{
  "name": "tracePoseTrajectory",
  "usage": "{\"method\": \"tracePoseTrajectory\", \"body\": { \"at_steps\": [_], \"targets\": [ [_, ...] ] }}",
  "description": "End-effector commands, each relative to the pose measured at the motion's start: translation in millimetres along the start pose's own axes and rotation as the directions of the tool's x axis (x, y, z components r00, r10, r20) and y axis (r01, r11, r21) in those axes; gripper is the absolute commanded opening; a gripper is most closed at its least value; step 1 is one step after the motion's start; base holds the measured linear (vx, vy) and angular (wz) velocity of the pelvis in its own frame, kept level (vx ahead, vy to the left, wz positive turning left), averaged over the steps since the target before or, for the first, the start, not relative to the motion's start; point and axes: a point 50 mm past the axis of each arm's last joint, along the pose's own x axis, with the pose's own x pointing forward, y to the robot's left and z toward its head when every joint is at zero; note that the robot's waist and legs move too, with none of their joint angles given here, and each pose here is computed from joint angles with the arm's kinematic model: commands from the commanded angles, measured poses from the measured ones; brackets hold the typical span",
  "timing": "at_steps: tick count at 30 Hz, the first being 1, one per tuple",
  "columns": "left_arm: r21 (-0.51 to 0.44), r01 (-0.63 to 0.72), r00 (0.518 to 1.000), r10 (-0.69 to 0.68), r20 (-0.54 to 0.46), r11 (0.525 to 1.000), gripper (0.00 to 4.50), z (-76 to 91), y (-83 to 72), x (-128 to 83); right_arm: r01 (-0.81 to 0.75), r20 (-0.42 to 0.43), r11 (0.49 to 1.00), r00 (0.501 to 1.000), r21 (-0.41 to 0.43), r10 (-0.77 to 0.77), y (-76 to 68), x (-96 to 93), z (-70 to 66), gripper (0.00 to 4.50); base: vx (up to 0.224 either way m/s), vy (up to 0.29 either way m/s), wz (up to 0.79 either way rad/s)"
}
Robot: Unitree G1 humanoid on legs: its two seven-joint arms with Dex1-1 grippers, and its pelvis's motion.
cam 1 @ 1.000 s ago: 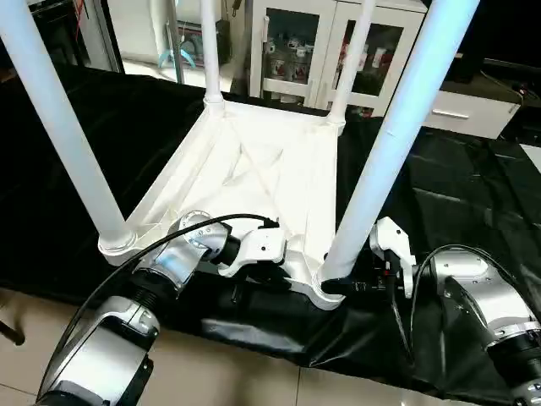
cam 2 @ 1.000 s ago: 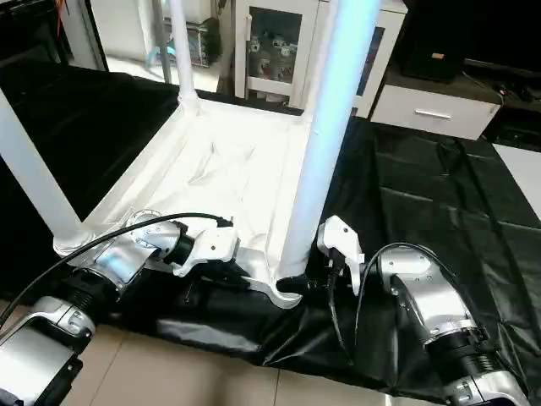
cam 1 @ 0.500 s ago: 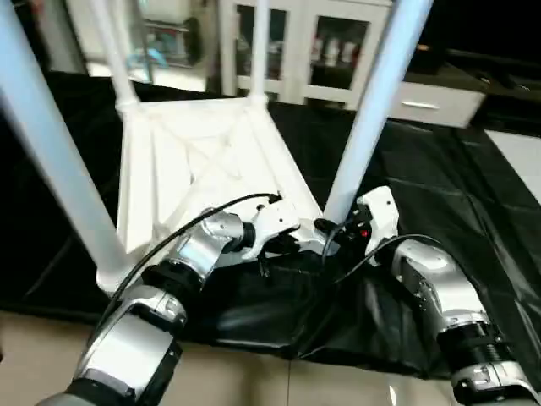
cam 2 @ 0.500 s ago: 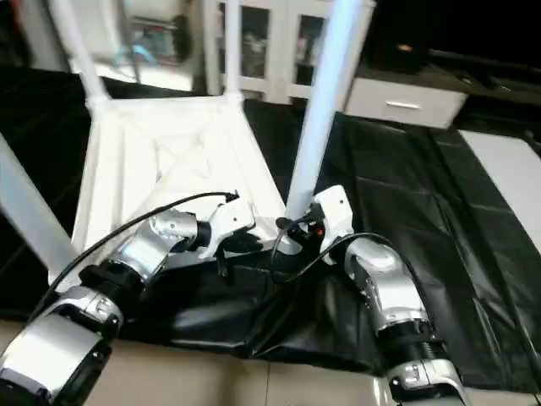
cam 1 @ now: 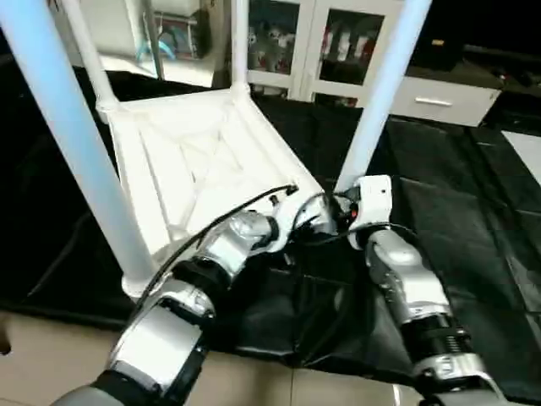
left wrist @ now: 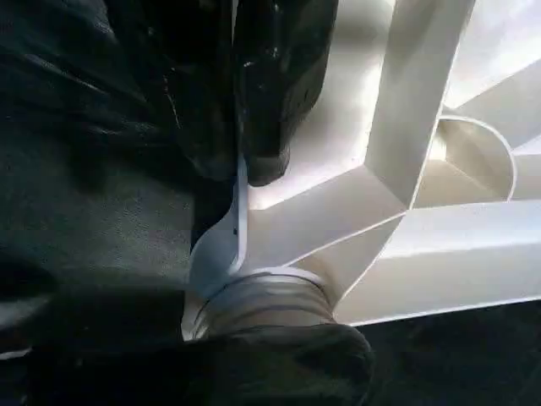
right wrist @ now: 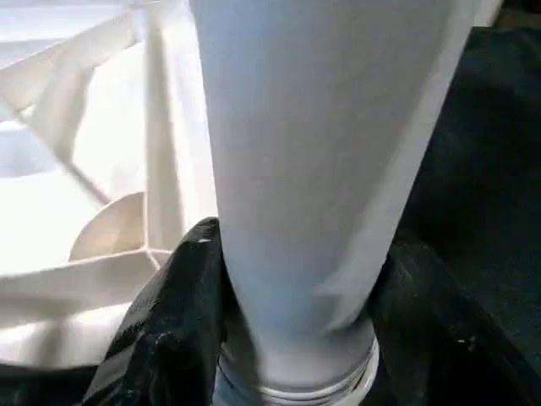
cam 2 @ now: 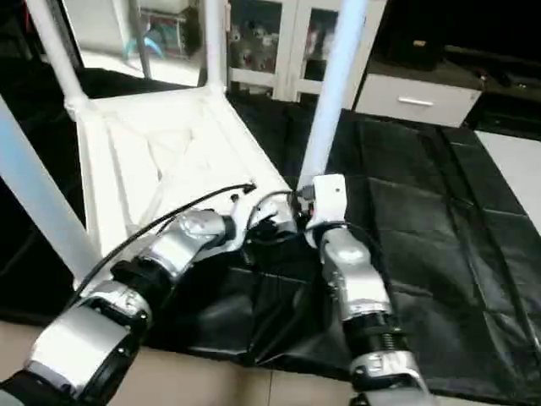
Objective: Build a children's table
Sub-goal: Rotate leg to tighten
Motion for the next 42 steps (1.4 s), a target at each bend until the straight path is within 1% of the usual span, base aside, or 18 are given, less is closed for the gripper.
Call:
{"method": "tracePoseTrajectory", "body": {
  "at_steps": [1, 3, 6, 7, 8, 11, 12, 13, 16, 17, 18, 19, 21, 23, 27, 31, 37, 42],
  "targets": [
    [-0.033, -0.143, 0.985, 0.146, 0.093, 0.989, 0.00, 16.5, 15.7, -3.8, 0.079, -0.107, 0.997, 0.991, 0.016, -0.077, -3.4, -5.7, -27.1, 1.99, 0.000, 0.000, 0.00],
    [-0.002, -0.124, 0.986, 0.123, 0.110, 0.992, 0.00, 17.0, 13.5, -3.7, -0.014, -0.057, 0.996, 0.998, 0.083, 0.019, 11.7, -4.0, -20.8, 1.99, 0.000, 0.000, 0.00],
    [0.036, -0.099, 0.991, 0.095, 0.095, 0.994, 0.00, 11.8, 11.9, -5.2, -0.129, -0.013, 0.987, 0.991, 0.094, 0.131, 19.7, -5.9, -15.0, 1.99, 0.000, 0.000, 0.00],
    [0.055, -0.081, 0.993, 0.076, 0.092, 0.995, 0.00, 9.1, 11.2, -6.7, -0.176, 0.022, 0.980, 0.984, 0.095, 0.175, 21.2, -8.6, -10.4, 2.34, 0.000, 0.000, 0.00],
    [0.055, -0.066, 0.994, 0.061, 0.091, 0.996, 0.00, 6.1, 11.5, -9.0, -0.209, 0.050, 0.973, 0.978, 0.096, 0.205, 19.4, -11.8, -5.5, 2.69, 0.000, 0.000, 0.00],
    [0.087, 0.014, 0.995, -0.023, 0.100, 0.996, 0.00, -1.6, 10.0, -16.6, -0.224, 0.089, 0.972, 0.972, 0.076, 0.217, 5.3, -19.7, 4.7, 2.80, 0.000, 0.000, 0.00],
    [0.087, 0.014, 0.995, -0.023, 0.100, 0.996, 0.00, -1.6, 10.0, -16.6, -0.224, 0.089, 0.972, 0.972, 0.076, 0.217, 5.3, -19.7, 4.7, 3.08, 0.000, 0.000, 0.00],
    [0.184, 0.201, 0.971, -0.221, 0.093, 0.962, 0.00, -9.1, -2.2, -24.1, -0.244, 0.094, 0.968, 0.966, 0.051, 0.239, -9.9, -26.7, 10.6, 3.08, 0.000, 0.000, 0.00],
    [0.247, 0.371, 0.915, -0.397, 0.064, 0.895, 0.00, -17.3, -12.4, -34.1, -0.317, 0.068, 0.948, 0.947, 0.023, 0.315, -23.3, -34.9, 15.9, 3.38, 0.000, 0.000, 0.00],
    [0.258, 0.417, 0.897, -0.441, 0.041, 0.872, 0.00, -21.8, -11.8, -40.6, -0.439, 0.013, 0.898, 0.898, -0.018, 0.439, -29.9, -43.6, 17.7, 3.38, 0.000, 0.000, 0.00],
    [0.236, 0.452, 0.880, -0.473, 0.040, 0.860, 0.00, -24.5, -10.5, -46.5, -0.585, -0.070, 0.808, 0.811, -0.075, 0.581, -34.8, -56.7, 17.1, 3.55, 0.000, 0.000, 0.00],
    [0.232, 0.457, 0.877, -0.478, 0.041, 0.859, 0.00, -24.8, -10.3, -47.3, -0.604, -0.084, 0.793, 0.797, -0.082, 0.599, -35.4, -58.8, 16.8, 3.55, 0.000, 0.000, 0.00],
    [0.223, 0.516, 0.842, -0.537, 0.047, 0.827, 0.00, -27.7, -12.8, -55.1, -0.742, -0.215, 0.655, 0.670, -0.144, 0.711, -43.6, -76.6, 10.6, 3.69, 0.000, 0.000, 0.00],
    [0.226, 0.547, 0.822, -0.569, 0.040, 0.806, 0.00, -29.1, -14.8, -59.4, -0.816, -0.301, 0.563, 0.573, -0.128, 0.762, -48.4, -88.1, 5.3, 4.00, 0.000, 0.000, 0.00],
    [0.242, 0.596, 0.784, -0.620, 0.035, 0.766, 0.00, -28.8, -18.8, -65.4, -0.882, -0.404, 0.462, 0.459, -0.097, 0.791, -49.2, -97.5, 0.1, 4.25, 0.000, 0.000, 0.00],
    [0.247, 0.626, 0.754, -0.655, 0.048, 0.739, 0.00, -24.5, -25.8, -65.1, -0.908, -0.442, 0.410, 0.403, -0.086, 0.801, -44.1, -97.7, -4.5, 4.48, 0.000, 0.000, 0.00],
    [0.266, 0.635, 0.745, -0.666, 0.036, 0.725, 0.00, -22.9, -30.7, -64.6, -0.911, -0.380, 0.403, 0.405, -0.089, 0.832, -27.5, -87.4, -6.1, 4.48, 0.000, 0.000, 0.00],
    [0.261, 0.642, 0.742, -0.670, 0.025, 0.721, 0.00, -24.7, -31.9, -66.6, -0.923, -0.407, 0.375, 0.375, -0.084, 0.833, -25.3, -85.6, -11.8, 4.48, 0.000, 0.000, 0.00]
  ]
}}
